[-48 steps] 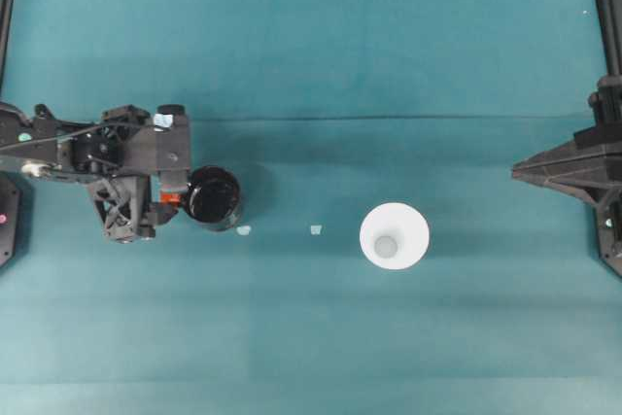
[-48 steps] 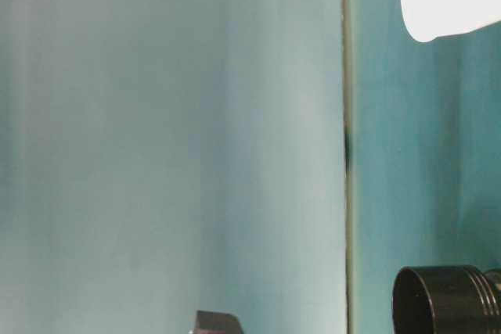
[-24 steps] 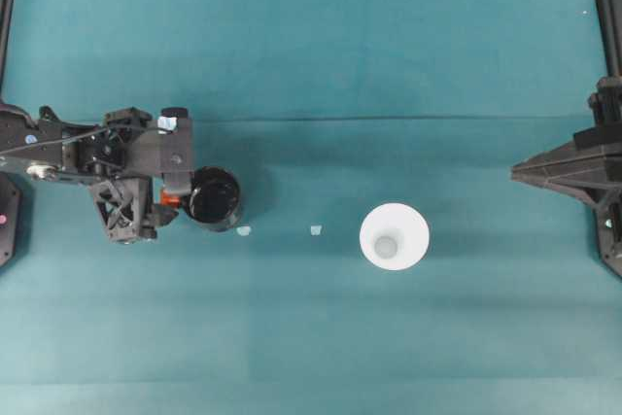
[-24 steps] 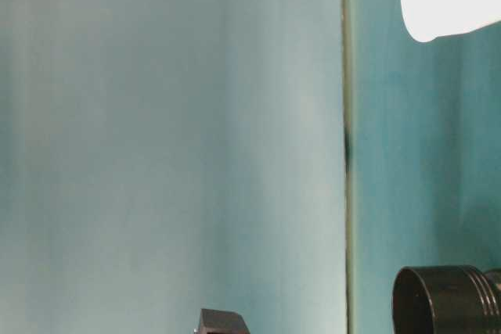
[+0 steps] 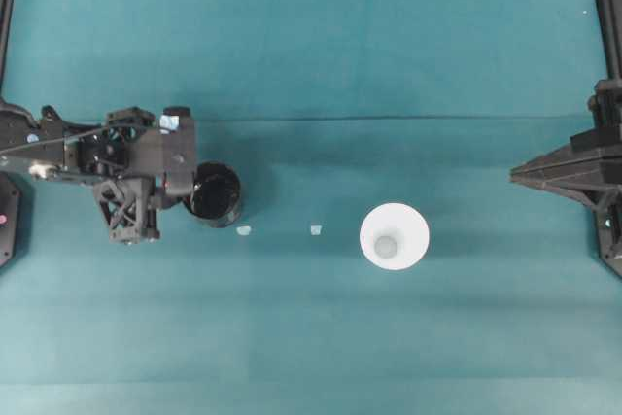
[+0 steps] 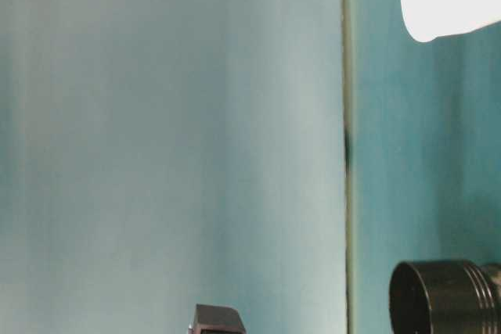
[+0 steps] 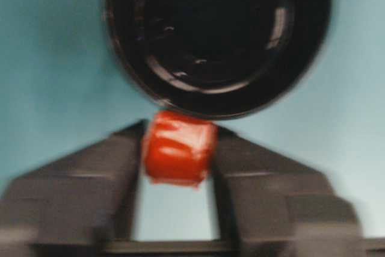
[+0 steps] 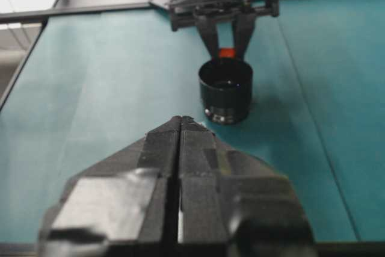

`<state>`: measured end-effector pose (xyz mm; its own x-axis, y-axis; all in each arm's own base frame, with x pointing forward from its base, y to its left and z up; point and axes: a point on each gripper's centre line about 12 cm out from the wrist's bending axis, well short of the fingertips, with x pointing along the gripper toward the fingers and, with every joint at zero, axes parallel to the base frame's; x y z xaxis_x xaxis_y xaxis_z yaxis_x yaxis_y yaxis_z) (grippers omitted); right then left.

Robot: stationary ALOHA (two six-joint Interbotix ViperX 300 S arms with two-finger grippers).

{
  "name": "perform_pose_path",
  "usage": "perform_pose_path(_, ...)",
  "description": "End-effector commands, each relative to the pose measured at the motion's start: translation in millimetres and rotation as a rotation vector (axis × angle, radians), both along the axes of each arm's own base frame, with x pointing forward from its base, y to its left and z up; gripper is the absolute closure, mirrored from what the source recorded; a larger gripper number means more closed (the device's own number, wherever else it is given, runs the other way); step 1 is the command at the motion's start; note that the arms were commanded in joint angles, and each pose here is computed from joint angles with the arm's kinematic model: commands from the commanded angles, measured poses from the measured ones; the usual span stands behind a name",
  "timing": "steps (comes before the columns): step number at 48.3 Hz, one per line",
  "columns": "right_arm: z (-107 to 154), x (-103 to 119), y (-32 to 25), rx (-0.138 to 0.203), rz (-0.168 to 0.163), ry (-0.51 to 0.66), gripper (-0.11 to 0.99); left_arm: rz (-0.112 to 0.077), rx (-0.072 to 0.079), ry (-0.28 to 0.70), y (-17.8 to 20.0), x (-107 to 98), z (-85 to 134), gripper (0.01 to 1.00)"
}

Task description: Put the paper cup into the moved red handle cup holder.

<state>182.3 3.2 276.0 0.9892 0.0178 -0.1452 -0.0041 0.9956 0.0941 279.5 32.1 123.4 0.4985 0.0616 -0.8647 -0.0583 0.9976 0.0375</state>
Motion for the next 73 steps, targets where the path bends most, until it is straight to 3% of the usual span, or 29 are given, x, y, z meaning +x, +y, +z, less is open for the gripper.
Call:
perform_pose_path(1, 7.5, 1.9, -0.2, 0.009, -0.003, -0.017, 0.99, -0.014, 0.006, -0.03, -2.2, 7.2, 6.9, 0.721)
perform_pose_path(21, 6.6, 2.1, -0.5, 0.008, -0.004, -0.014, 0.99, -0.01, 0.005, -0.043, -1.8, 11.1, 12.9, 0.722)
perform_pose_path(29, 6.9, 1.9, -0.5, 0.008, -0.004, -0.015, 0.99, -0.003, 0.011, -0.107, -0.3, 19.0, 57.6, 0.722)
perform_pose_path(39, 7.8, 1.7, -0.5, 0.008, -0.004, -0.018, 0.99, -0.001, 0.013, -0.088, -0.8, 12.8, 109.8, 0.721)
perform_pose_path(50, 8.7, 1.0, -0.8, 0.008, -0.006, -0.023, 0.99, 0.001, 0.008, -0.075, -2.1, 11.2, 127.4, 0.722)
perform_pose_path(52, 9.0, 1.3, -0.8, 0.008, -0.006, -0.023, 0.99, -0.001, 0.006, -0.08, -3.8, 12.6, 129.1, 0.721)
perform_pose_path(60, 10.5, 0.6, -0.8, 0.01, -0.006, -0.029, 0.99, -0.005, -0.009, -0.086, -10.4, 37.5, 134.4, 0.722)
perform_pose_path(63, 10.1, 0.3, -0.8, 0.01, -0.006, -0.029, 0.99, -0.015, -0.012, -0.088, -13.6, 50.8, 135.5, 0.722)
perform_pose_path(73, 11.5, -0.9, -0.8, 0.008, -0.006, -0.037, 0.99, -0.027, -0.006, -0.079, -12.7, 90.5, 131.0, 0.722)
